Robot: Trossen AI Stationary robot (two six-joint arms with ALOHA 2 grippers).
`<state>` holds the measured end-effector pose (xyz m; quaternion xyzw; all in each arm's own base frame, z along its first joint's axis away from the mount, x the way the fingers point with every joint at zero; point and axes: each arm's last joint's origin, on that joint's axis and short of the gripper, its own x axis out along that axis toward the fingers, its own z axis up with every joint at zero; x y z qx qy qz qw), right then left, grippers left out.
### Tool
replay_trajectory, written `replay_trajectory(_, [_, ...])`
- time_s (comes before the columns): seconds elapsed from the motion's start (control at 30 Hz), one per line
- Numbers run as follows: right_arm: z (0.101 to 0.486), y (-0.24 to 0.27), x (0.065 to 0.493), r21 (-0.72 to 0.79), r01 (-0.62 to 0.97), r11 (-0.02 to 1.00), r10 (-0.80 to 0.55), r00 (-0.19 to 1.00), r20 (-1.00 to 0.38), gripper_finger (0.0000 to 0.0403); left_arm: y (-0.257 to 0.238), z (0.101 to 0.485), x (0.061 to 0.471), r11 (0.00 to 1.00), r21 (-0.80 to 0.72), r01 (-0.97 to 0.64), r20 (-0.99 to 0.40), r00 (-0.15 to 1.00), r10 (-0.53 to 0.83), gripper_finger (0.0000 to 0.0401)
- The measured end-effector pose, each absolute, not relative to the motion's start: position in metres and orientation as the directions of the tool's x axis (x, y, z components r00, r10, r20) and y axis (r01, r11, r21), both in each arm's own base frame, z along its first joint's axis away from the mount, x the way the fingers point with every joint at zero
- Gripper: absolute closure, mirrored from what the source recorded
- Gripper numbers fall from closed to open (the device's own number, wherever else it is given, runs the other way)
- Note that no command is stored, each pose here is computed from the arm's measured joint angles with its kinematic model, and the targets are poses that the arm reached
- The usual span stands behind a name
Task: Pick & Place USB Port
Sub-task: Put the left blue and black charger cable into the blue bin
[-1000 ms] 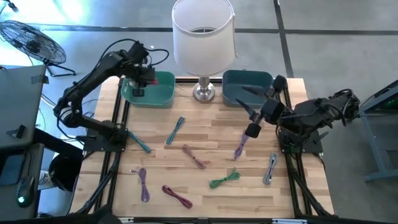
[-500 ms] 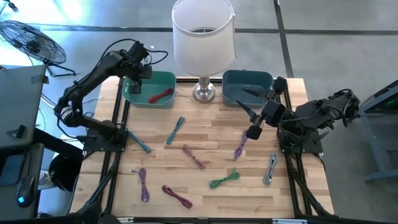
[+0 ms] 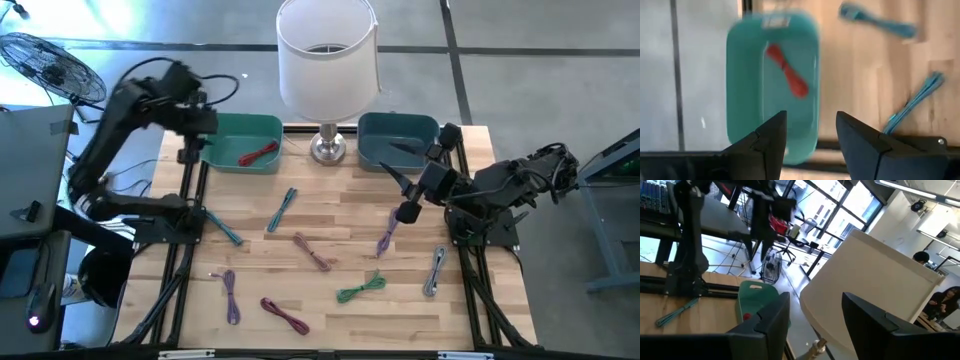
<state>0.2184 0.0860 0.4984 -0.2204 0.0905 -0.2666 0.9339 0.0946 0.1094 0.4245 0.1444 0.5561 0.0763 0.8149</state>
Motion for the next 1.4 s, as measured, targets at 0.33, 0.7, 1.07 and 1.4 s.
replay_trajectory(0.33, [0.498,0.086,0.218,-0.478,0.450,0.754,-0.538,0.841,-0.056,0.0226,0.058,0.419,0.083,0.913,0.340,0.224,-0.845,0.500,0.192,0.0236])
replay_trajectory(0.7, [0.494,0.086,0.218,-0.475,0.440,0.762,-0.535,0.841,-0.080,0.0226,0.028,0.368,0.099,0.863,0.143,0.485,-0.917,0.392,-0.068,0.0236])
replay_trajectory(1.07, [0.494,0.086,0.218,-0.453,0.443,0.774,-0.530,0.844,-0.081,0.0226,0.014,0.299,0.115,0.797,-0.066,0.600,-0.983,0.096,-0.154,0.0236])
replay_trajectory(1.4, [0.493,0.086,0.218,-0.437,0.447,0.780,-0.530,0.844,-0.083,0.0226,0.005,0.286,0.134,0.740,-0.105,0.664,-0.985,0.034,-0.170,0.0236])
